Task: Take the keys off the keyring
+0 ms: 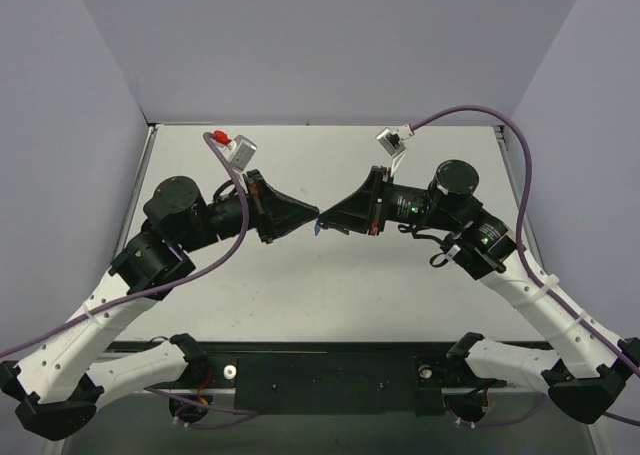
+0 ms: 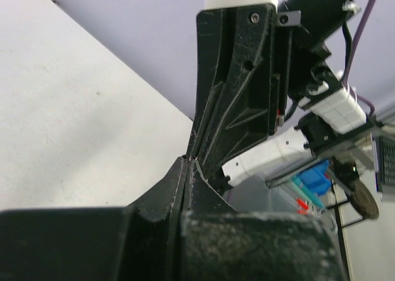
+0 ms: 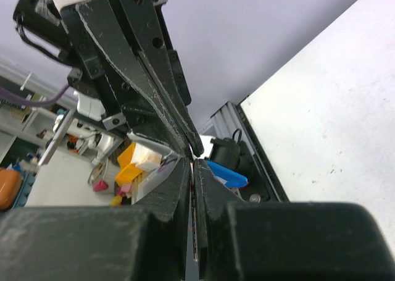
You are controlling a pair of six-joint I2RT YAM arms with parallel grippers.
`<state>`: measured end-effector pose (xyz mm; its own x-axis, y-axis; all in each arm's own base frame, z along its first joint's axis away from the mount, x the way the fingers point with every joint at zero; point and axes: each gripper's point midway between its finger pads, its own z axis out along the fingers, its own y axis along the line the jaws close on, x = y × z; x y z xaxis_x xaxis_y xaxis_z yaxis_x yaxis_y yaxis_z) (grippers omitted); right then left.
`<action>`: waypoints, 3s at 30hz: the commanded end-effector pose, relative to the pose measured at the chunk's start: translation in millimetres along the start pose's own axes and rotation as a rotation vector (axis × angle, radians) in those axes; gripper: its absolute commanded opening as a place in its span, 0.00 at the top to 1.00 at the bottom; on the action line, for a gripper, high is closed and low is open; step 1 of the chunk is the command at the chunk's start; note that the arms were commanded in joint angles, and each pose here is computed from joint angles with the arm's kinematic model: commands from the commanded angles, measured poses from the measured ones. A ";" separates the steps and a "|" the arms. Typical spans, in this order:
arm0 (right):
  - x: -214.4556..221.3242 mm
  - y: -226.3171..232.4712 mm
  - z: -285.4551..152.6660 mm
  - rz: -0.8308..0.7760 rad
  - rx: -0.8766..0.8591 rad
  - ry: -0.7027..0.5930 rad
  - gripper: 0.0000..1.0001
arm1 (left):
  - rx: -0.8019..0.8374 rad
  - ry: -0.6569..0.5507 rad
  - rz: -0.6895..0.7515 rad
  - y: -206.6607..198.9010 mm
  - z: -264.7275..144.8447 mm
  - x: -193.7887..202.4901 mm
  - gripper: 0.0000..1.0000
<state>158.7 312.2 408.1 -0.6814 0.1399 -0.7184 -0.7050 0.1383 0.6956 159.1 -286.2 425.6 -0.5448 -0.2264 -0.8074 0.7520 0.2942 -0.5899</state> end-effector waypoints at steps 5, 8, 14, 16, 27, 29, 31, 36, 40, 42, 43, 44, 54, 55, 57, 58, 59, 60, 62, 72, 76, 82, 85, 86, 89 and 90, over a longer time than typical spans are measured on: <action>-43.3 11.9 11.7 -0.040 -0.028 -0.234 1.00 | 0.006 -0.170 -0.110 -8.4 26.6 -8.5 1.00; -51.9 10.9 13.2 -0.025 -0.024 -0.279 1.00 | 0.013 -0.199 -0.099 -12.5 32.7 -10.7 1.00; -57.2 8.1 18.8 -0.024 -0.010 -0.298 1.00 | 0.025 -0.173 -0.087 -21.7 42.1 -2.7 1.00; -56.8 8.0 19.1 -0.024 -0.011 -0.298 1.00 | 0.024 -0.165 -0.087 -22.3 43.5 -0.7 1.00; -44.8 10.8 11.8 -0.039 -0.007 -0.257 1.00 | -0.023 -0.139 -0.032 -19.6 33.2 -0.1 0.99; -41.8 10.1 10.6 -0.038 -0.003 -0.247 1.00 | -0.025 -0.138 -0.019 -22.1 29.7 -3.1 0.89; -38.4 10.1 8.9 -0.040 -0.004 -0.238 1.00 | -0.037 -0.129 -0.002 -22.4 27.4 -4.8 0.78; -30.3 9.1 6.5 -0.039 0.001 -0.215 1.00 | -0.070 -0.140 0.037 -25.1 16.6 -18.0 0.57; -24.6 8.9 3.5 -0.044 0.006 -0.196 1.00 | -0.083 -0.149 0.065 -29.2 7.6 -28.2 0.47; -21.8 9.1 2.4 -0.049 0.007 -0.185 1.00 | -0.087 -0.146 0.084 -30.8 4.7 -31.9 0.46; -20.3 9.5 2.8 -0.047 0.006 -0.180 1.00 | -0.096 -0.137 0.089 -29.1 2.9 -30.9 0.46; -19.0 10.1 2.6 -0.049 0.003 -0.173 1.00 | -0.092 -0.142 0.100 -32.6 -0.3 -35.1 0.46; -10.3 7.5 1.5 -0.050 0.007 -0.143 1.00 | -0.105 -0.161 0.109 -35.1 -19.8 -50.8 0.45; -9.0 5.6 2.1 -0.049 0.011 -0.140 1.00 | -0.102 -0.166 0.109 -36.1 -21.3 -52.5 0.45; -7.8 4.8 2.4 -0.049 0.012 -0.137 1.00 | -0.104 -0.179 0.109 -35.8 -25.5 -56.9 0.45; -7.3 4.2 2.5 -0.049 0.013 -0.136 1.00 | -0.109 -0.188 0.108 -34.5 -27.7 -59.6 0.45; -6.5 4.8 2.4 -0.049 0.011 -0.134 1.00 | -0.108 -0.192 0.107 -34.7 -29.4 -61.4 0.45; -4.9 3.4 2.8 -0.045 0.013 -0.131 1.00 | -0.119 -0.207 0.096 -31.9 -31.1 -65.5 0.45; -3.7 1.5 2.8 -0.043 0.018 -0.130 1.00 | -0.130 -0.235 0.079 -28.8 -33.6 -72.1 0.44; 5.6 8.3 8.5 -0.041 -0.020 -0.025 1.00 | -0.059 -0.096 0.144 -34.8 -25.5 -56.7 0.44; 5.1 23.2 4.2 -0.069 -0.074 0.015 1.00 | -0.047 0.026 0.163 -33.0 -28.2 -44.4 0.50; 3.4 39.0 -1.7 -0.083 -0.137 0.045 1.00 | -0.070 0.074 0.156 -23.9 -35.0 -47.0 0.52; 1.9 42.3 -2.7 -0.087 -0.145 0.047 1.00 | -0.039 0.078 0.127 -24.9 -34.4 -47.2 0.52; 1.7 42.3 -2.6 -0.087 -0.146 0.048 1.00 | -0.018 0.084 0.124 -26.0 -33.1 -45.9 0.52; -1.4 46.7 -3.8 -0.096 -0.155 0.045 1.00 | 0.038 0.091 0.112 -34.1 -32.9 -43.6 0.55; -2.3 46.0 -3.8 -0.096 -0.152 0.044 1.00 | 0.058 0.105 0.105 -35.3 -32.8 -39.1 0.56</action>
<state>134.6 320.6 411.9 -0.6759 0.0641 -0.7342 -0.7315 0.0627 0.6789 163.6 -254.5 463.0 -0.5061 -0.1057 -0.8560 0.7743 0.3814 -0.5049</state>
